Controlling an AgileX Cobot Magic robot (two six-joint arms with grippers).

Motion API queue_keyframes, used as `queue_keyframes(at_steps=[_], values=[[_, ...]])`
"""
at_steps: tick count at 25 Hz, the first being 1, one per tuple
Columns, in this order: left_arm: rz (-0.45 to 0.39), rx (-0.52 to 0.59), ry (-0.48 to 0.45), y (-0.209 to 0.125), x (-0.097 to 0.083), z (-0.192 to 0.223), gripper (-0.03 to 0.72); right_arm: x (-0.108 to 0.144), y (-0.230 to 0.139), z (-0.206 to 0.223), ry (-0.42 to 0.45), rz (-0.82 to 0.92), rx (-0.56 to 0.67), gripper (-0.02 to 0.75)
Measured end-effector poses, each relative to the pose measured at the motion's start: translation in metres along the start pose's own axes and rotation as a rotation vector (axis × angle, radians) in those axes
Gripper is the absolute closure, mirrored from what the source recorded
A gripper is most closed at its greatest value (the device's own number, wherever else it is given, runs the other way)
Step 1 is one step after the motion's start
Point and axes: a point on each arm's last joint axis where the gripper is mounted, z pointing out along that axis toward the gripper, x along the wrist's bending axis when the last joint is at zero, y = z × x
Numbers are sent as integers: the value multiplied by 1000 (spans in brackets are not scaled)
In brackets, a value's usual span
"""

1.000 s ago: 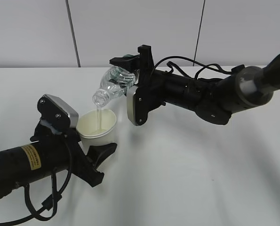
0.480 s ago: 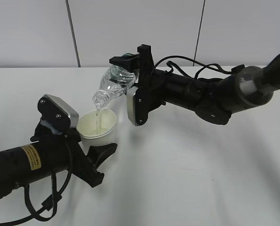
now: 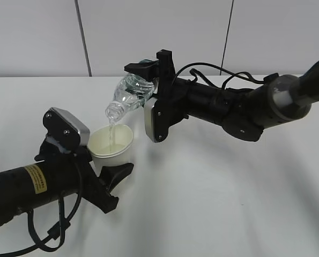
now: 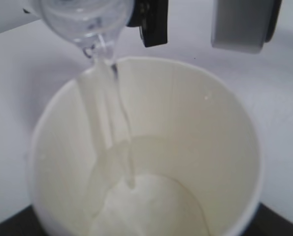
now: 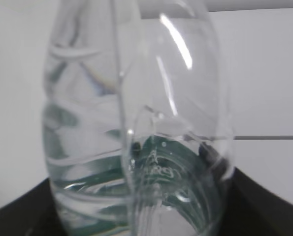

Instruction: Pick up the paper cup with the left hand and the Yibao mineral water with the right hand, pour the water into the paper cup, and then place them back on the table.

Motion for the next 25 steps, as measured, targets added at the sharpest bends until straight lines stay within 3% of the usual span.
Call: queue_keyframes(at_steps=[16, 25], values=[[0, 0, 0, 0, 0, 0, 271, 0, 0, 0, -4, 8, -2, 262], [-21, -1, 28, 0, 3, 0, 271, 0, 0, 0, -4, 245, -1, 262]])
